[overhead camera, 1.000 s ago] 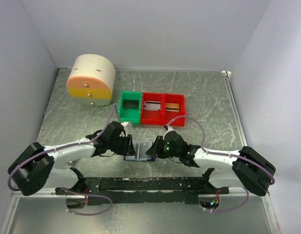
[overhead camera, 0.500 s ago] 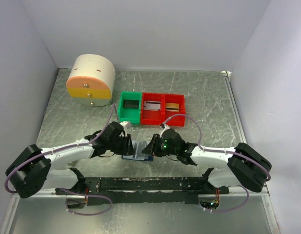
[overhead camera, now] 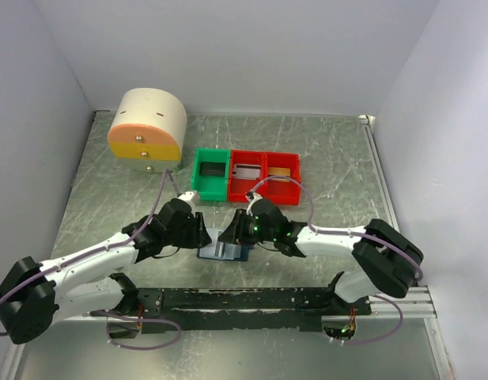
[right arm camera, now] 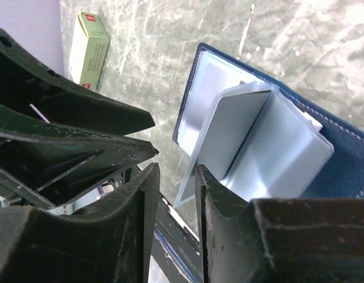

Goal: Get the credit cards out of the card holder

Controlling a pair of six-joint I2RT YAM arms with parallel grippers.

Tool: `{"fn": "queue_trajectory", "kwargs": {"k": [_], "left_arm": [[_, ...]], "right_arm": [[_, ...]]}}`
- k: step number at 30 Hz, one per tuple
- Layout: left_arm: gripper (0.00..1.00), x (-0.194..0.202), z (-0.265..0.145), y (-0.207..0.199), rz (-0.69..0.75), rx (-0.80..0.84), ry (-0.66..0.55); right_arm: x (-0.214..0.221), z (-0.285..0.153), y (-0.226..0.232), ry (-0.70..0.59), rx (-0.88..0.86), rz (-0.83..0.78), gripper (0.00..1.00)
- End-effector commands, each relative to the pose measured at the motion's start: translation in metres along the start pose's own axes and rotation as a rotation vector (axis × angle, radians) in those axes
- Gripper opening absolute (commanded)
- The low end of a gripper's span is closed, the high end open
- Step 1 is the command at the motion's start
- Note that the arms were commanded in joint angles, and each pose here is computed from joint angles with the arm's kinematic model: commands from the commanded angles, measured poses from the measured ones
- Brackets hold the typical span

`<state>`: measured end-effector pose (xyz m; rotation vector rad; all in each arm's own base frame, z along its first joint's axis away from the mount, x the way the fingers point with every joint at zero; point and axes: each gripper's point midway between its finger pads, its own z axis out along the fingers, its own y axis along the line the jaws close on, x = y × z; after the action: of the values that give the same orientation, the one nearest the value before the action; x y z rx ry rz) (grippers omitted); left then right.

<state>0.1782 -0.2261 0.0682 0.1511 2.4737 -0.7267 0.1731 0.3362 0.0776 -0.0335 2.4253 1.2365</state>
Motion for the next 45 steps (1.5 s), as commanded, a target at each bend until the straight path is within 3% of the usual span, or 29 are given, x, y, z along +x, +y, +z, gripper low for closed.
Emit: {"fn": "queue_trajectory", "kwargs": {"k": [1, 7, 14, 24, 28, 45], "left_arm": [[0.48, 0.0, -0.008, 0.026, -0.056, -0.141, -0.038], [0.52, -0.002, -0.02, 0.036, -0.1, -0.195, -0.073], [0.56, -0.006, -0.024, 0.029, -0.095, -0.155, -0.093], [0.58, -0.004, -0.007, -0.003, -0.028, -0.001, -0.024], [0.58, 0.0, 0.0, -0.003, -0.019, -0.002, 0.007], [0.54, 0.0, 0.02, 0.0, 0.087, -0.041, 0.073]], "right_arm": [[0.0, 0.012, 0.012, 0.04, -0.032, -0.031, 0.32], [0.005, 0.029, 0.02, 0.11, -0.065, -0.054, 0.38], [-0.012, 0.027, 0.022, 0.047, -0.019, -0.088, 0.39], [0.002, 0.026, -0.034, -0.005, 0.124, 0.017, 0.37], [0.012, 0.032, -0.057, 0.004, 0.166, 0.067, 0.34], [0.017, 0.026, -0.083, -0.02, 0.17, 0.146, 0.31]]}}
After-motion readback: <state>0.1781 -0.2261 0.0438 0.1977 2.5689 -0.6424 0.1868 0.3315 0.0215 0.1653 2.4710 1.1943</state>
